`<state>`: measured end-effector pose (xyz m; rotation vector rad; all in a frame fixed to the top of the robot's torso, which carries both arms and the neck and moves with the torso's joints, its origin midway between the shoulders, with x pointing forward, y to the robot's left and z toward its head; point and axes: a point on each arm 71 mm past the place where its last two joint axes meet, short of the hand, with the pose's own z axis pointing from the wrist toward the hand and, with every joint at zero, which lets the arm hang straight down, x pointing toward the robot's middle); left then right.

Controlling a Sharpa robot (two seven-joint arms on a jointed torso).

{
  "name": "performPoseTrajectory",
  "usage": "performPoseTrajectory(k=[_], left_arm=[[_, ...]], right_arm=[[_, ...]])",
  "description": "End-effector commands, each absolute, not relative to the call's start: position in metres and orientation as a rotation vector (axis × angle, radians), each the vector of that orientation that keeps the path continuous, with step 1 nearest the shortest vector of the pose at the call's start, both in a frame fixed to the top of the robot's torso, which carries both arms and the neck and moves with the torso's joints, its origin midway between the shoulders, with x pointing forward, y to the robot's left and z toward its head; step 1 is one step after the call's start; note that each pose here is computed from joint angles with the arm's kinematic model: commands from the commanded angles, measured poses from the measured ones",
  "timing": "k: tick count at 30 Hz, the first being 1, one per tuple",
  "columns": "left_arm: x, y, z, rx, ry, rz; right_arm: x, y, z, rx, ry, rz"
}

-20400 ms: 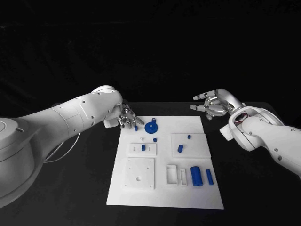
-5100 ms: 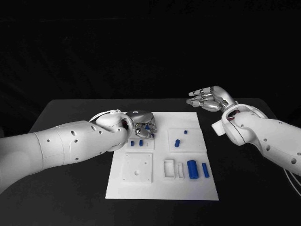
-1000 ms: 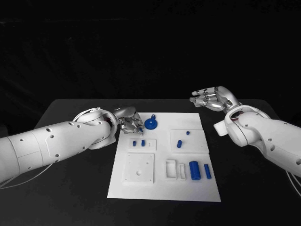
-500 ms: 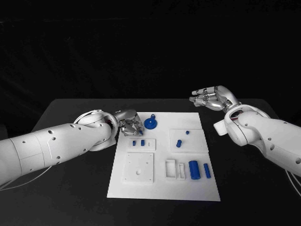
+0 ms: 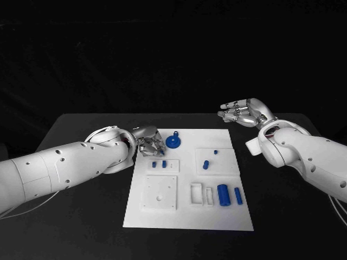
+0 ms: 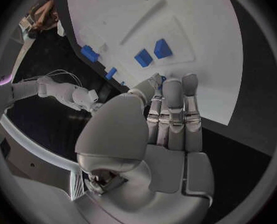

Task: Assemble the parts on the task board

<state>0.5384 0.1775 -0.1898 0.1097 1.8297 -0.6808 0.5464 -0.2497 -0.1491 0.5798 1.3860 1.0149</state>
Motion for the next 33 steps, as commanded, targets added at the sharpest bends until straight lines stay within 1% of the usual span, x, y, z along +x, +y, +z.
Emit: performPoseTrajectory(k=[1, 18, 28, 33], left_arm=[[0.5380, 0.1761, -0.1916, 0.130, 1.842, -0.670], [0.5387, 0.1760, -0.1908, 0.128, 1.829, -0.664], [0.5348, 0.1762, -0.1908, -0.013, 1.870, -0.767], [0.5342, 0.1766, -0.1901, -0.052, 1.871, -0.797]], right_arm=[[0.5458, -0.2482, -0.1487, 0.563, 1.392, 1.030], [0.5459, -0.2488, -0.1488, 0.563, 1.393, 1.029], [0.5462, -0.2482, -0.1492, 0.563, 1.393, 1.031], [0.5463, -0.2482, -0.1493, 0.564, 1.393, 1.030]])
